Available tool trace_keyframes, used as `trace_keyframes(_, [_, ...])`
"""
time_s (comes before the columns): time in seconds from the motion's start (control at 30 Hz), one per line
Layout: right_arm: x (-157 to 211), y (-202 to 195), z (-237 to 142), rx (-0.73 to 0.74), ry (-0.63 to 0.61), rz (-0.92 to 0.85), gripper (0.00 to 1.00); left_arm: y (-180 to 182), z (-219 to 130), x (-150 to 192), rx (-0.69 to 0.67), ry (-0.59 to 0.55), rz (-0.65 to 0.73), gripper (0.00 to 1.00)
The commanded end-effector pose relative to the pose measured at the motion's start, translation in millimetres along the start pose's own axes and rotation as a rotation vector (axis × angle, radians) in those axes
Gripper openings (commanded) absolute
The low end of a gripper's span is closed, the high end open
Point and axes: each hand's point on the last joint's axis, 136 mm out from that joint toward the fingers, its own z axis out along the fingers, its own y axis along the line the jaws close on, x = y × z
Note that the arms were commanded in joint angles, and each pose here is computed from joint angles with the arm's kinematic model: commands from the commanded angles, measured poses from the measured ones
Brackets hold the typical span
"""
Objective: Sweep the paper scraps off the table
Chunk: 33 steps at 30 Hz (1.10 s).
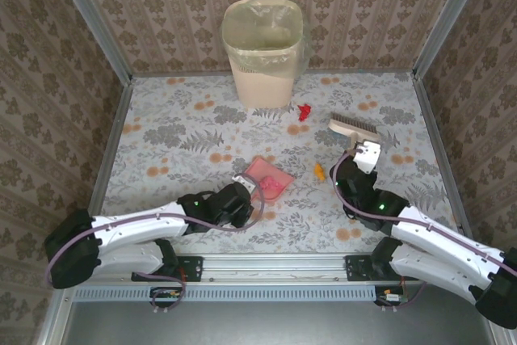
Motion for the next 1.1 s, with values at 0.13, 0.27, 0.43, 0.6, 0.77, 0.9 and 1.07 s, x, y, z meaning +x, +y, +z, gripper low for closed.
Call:
trace_keyframes(0.13, [-13,1,2,-0.045,-0.095,0.0,0.0,-2,-32,-20,0.026,-0.083,-0.034,0.0])
trace_keyframes(0.27, [-10,0,2,-0.076,-0.084,0.0,0.0,0,-55,-37,0.008,-0.098,-0.045,0.0])
trace_keyframes(0.43, [-2,2,4,-0.128,-0.075,-0.001,0.0,-2,-84,-66,-0.014,-0.108,-0.051,0.0])
trace_keyframes(0.6, [1,-3,8,-0.109,-0.065,-0.001,0.0,-4,-111,-101,-0.055,-0.099,-0.046,0.0])
trace_keyframes(0.77, [5,-3,10,-0.112,-0.059,0.002,0.0,-7,-131,-145,-0.057,-0.097,-0.09,0.0])
trace_keyframes(0.9, [7,-3,11,-0.113,-0.053,0.0,0.0,-2,-146,-185,-0.061,-0.138,-0.129,0.0])
trace_keyframes(1.07, [8,-2,11,-0.118,-0.047,-0.001,0.0,10,-159,-238,-0.025,-0.182,-0.211,0.0])
